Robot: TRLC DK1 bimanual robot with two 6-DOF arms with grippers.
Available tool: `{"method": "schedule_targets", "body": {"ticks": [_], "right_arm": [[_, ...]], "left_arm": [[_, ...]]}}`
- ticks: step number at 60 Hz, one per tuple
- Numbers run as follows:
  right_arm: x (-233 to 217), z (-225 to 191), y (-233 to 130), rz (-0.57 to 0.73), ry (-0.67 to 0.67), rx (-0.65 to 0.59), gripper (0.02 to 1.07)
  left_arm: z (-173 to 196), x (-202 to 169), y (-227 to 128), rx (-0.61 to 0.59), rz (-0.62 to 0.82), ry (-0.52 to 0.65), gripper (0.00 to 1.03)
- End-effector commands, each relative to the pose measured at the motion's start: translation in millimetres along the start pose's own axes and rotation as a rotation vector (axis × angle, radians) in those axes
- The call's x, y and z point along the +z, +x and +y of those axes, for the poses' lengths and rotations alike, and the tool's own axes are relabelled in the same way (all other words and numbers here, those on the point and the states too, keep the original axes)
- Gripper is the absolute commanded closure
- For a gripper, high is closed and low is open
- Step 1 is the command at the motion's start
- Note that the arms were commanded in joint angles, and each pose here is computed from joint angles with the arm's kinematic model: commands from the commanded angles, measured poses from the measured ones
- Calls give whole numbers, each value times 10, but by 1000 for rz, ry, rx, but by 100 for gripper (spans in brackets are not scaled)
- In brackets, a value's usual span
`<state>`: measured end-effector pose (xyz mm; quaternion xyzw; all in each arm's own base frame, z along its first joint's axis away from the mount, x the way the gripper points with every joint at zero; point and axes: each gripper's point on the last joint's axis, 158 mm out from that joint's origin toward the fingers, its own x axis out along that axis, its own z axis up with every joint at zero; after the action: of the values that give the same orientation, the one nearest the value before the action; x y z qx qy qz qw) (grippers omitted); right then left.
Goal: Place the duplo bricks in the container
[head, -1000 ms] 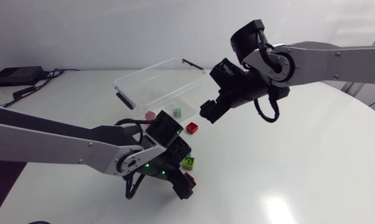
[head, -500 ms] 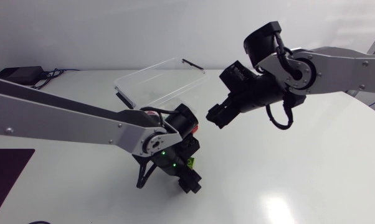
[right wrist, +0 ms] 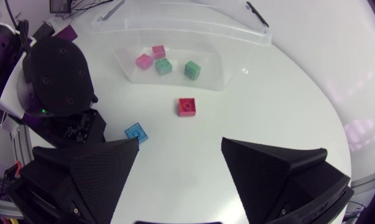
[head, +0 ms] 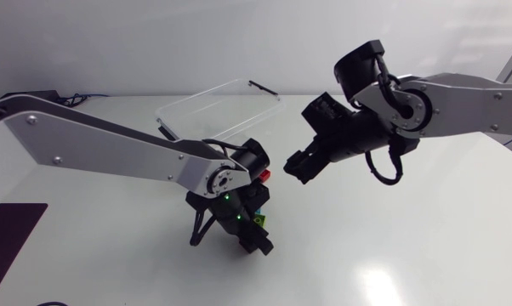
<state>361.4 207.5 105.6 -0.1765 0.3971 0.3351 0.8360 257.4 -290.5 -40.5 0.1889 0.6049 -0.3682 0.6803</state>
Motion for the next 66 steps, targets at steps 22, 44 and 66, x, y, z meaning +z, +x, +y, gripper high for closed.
{"method": "schedule_targets", "body": {"ticks": [22, 44, 66], "right_arm": [[-628, 538, 404, 124, -51, 159, 11], [-739, 949, 792, 205, -141, 232, 11], [-684, 996, 1030, 257, -167, 236, 11]], "left_arm": [[79, 233, -1250, -2, -289, -42, 71], [624, 637, -2253, 107, -646, -109, 71], [1370, 819, -2349, 204, -773, -203, 71]]}}
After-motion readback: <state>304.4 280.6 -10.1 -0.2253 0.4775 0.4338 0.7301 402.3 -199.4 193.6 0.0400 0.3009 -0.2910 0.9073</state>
